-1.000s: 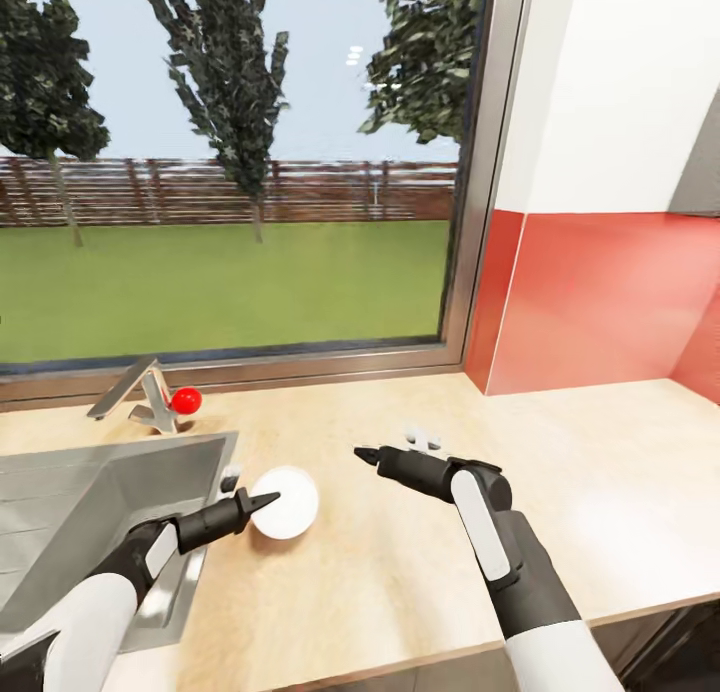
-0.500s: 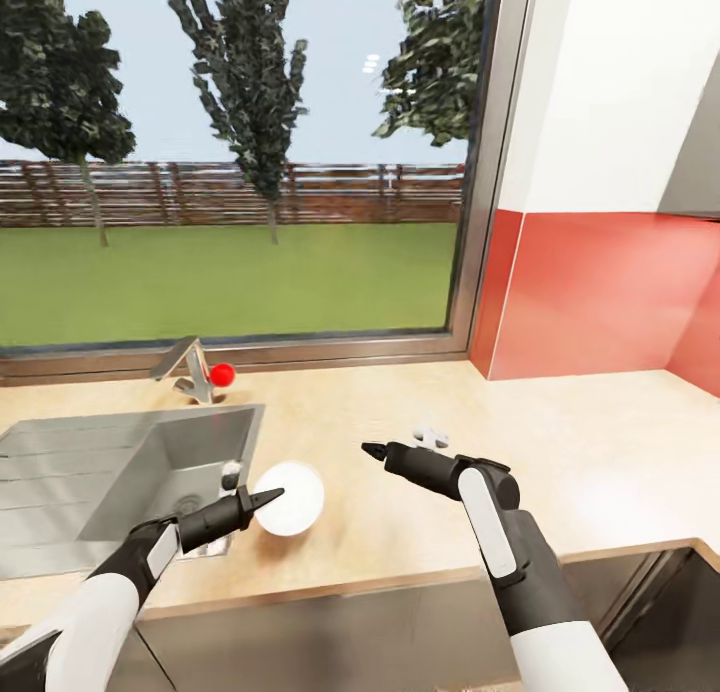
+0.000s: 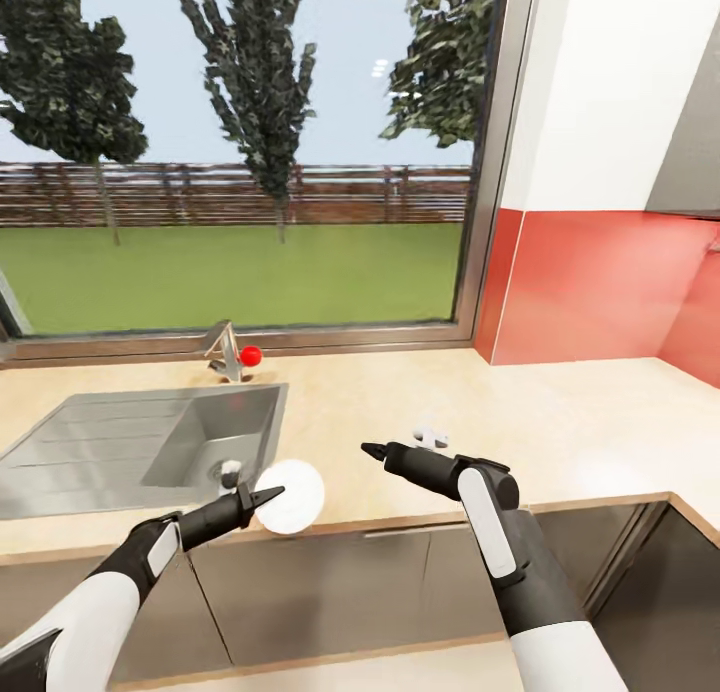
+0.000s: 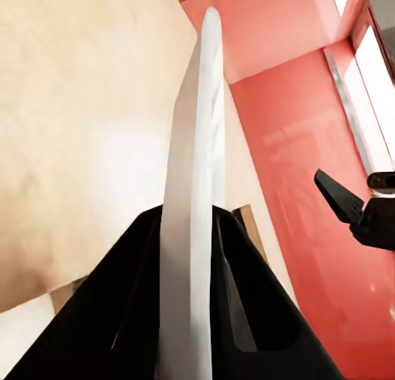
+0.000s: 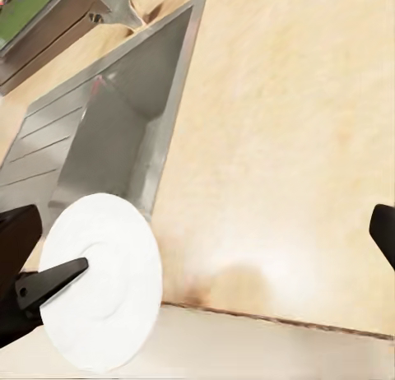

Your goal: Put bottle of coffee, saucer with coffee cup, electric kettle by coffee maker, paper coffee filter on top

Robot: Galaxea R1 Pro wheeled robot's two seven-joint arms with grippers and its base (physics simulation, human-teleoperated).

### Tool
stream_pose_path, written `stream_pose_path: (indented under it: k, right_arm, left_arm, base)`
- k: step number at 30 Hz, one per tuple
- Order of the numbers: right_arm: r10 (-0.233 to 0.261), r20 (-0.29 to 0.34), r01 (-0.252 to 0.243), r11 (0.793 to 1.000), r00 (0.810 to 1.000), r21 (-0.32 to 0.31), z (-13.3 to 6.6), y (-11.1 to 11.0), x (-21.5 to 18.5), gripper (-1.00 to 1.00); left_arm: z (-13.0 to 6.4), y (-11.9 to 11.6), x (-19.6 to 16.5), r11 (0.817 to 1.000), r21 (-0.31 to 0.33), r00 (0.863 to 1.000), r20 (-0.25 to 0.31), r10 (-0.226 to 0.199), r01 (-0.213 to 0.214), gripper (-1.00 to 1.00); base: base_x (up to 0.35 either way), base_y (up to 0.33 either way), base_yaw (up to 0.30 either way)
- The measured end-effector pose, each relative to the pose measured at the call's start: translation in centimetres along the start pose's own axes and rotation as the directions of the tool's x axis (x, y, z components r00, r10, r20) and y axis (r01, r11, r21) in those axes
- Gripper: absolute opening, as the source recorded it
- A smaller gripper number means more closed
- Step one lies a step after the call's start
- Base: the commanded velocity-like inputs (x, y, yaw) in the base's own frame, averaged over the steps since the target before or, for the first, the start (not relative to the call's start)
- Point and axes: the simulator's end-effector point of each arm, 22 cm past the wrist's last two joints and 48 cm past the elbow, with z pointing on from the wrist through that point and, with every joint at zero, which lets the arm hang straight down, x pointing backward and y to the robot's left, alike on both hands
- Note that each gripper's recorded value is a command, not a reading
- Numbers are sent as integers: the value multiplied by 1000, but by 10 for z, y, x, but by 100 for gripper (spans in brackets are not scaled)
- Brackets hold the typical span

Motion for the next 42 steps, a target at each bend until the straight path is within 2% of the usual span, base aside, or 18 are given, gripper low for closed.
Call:
stream_pose_path:
  k: [8, 14, 16, 19, 22, 26, 28, 31, 36, 39, 41, 42]
  right_arm:
    - [-1, -2, 1, 1000, 1000, -1, 0, 0, 1, 100]
    - [-3, -6, 3, 1000, 1000, -3, 1, 2, 2, 100]
    - [-3, -9, 3, 1000, 1000, -5, 2, 3, 3, 100]
    - [-8, -24, 7, 1000, 1000, -11, 5, 8, 9, 100]
    - [-48, -60, 46, 998, 997, -33, 10, 23, 22, 100]
    - [-71, -89, 67, 997, 994, -44, 12, 32, 31, 100]
    - [-77, -100, 72, 996, 992, -48, 12, 34, 35, 100]
    - [-76, -109, 71, 996, 991, -46, 12, 33, 37, 100]
    - [-36, -208, 37, 999, 977, 1, 23, 5, 74, 100]
    - [8, -292, 4, 999, 956, 40, 31, -16, 110, 100]
    - [15, -349, 5, 998, 937, 57, 35, -24, 135, 100]
    - [9, -389, 18, 998, 921, 65, 37, -27, 153, 100]
  left_arm:
    - [0, -3, -4, 1000, 5, 1000, 5, 7, -7, -100]
    - [-6, -12, -12, 999, 44, 1000, 16, 17, -18, -100]
    - [-11, -14, -20, 998, 44, 999, 27, 34, -35, -100]
    - [-32, -17, -45, 999, 21, 998, 44, 48, -49, -100]
    - [-51, -22, -68, 998, -2, 997, 54, 55, -55, -100]
    - [-61, -29, -83, 997, -13, 995, 64, 81, -81, -100]
    - [-70, -39, -96, 997, 22, 992, 102, 69, -72, -100]
    - [-75, -42, -101, 997, 38, 991, 123, 58, -63, -100]
    - [-81, -42, -102, 998, 45, 990, 136, 46, -53, -100]
    - [-80, -41, -101, 998, 45, 990, 133, 47, -53, -100]
    - [-79, -41, -101, 998, 44, 990, 130, 48, -55, -100]
    - [-79, -41, -100, 998, 44, 990, 129, 49, -55, -100]
  base:
    - [-280, 234, 272]
    - [-279, 235, 274]
    - [-279, 235, 250]
    - [-279, 235, 217]
    - [-279, 235, 109]
    - [-279, 235, 25]
    - [-279, 233, 2]
    - [-204, 175, 1]
    - [-26, 23, 0]
    - [-5, 4, 0]
    - [-2, 2, 0]
    - [-1, 1, 0]
